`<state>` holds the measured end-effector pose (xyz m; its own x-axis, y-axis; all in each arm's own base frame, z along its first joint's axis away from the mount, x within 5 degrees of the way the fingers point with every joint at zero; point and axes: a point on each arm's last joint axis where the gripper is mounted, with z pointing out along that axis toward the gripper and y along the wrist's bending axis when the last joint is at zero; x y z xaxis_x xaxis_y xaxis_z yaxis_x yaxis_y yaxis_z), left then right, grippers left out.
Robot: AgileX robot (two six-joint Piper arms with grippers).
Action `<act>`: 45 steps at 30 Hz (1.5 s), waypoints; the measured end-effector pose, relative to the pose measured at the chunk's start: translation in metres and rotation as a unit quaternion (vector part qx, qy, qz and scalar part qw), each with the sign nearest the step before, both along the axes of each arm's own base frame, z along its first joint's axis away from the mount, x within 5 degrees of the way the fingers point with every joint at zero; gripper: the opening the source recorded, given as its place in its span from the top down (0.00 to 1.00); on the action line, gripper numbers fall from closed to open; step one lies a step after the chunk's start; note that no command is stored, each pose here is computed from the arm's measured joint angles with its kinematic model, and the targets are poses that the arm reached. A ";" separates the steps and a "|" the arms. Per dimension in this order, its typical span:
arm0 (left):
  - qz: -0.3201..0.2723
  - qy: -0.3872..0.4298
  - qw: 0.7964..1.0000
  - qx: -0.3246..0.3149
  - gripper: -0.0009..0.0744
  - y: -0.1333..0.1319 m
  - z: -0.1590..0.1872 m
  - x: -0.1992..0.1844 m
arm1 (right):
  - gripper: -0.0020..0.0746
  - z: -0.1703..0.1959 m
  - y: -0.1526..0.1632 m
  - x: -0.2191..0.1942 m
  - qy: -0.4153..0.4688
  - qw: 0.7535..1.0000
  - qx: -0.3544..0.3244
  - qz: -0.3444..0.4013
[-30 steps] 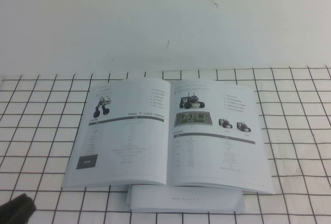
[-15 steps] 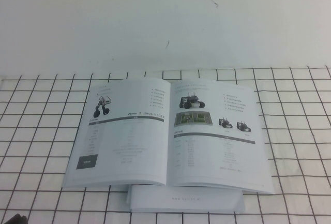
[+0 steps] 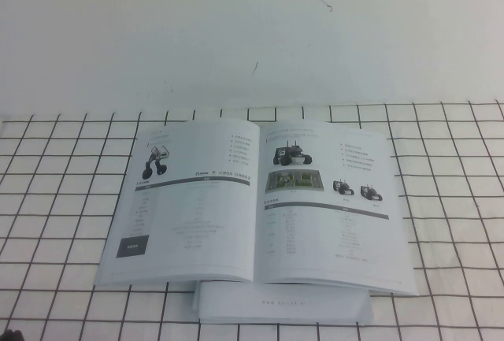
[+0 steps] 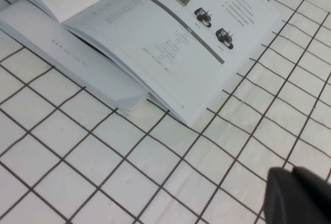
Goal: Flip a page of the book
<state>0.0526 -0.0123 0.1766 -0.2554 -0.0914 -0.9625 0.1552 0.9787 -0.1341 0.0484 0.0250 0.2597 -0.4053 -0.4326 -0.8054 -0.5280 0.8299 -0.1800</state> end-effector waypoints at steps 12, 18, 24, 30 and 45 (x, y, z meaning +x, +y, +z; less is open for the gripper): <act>0.017 0.020 1.000 -0.008 0.99 0.003 -0.003 0.000 | 0.98 0.000 0.000 0.000 0.000 1.000 0.000 0.000; 0.017 0.021 1.000 -0.009 0.99 0.003 -0.003 -0.001 | 0.98 0.000 0.000 0.000 -0.001 1.000 0.000 0.000; 0.017 0.022 1.000 -0.008 0.99 0.003 -0.003 -0.001 | 0.98 0.000 0.000 0.000 -0.001 1.000 0.000 0.000; 0.017 0.023 1.000 -0.008 0.99 0.003 -0.003 -0.001 | 0.98 0.000 0.000 0.000 -0.001 1.000 0.000 0.000; 0.017 0.025 1.000 -0.006 0.99 0.003 -0.003 -0.001 | 0.98 -0.005 -0.009 -0.005 -0.078 0.995 0.015 -0.061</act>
<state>0.0518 -0.0096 0.1734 -0.2990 -0.1128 -0.9476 0.1148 0.9815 -0.1530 0.0437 0.0158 0.2545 -0.3233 -0.3625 -0.8741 -0.3902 0.8926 -0.2259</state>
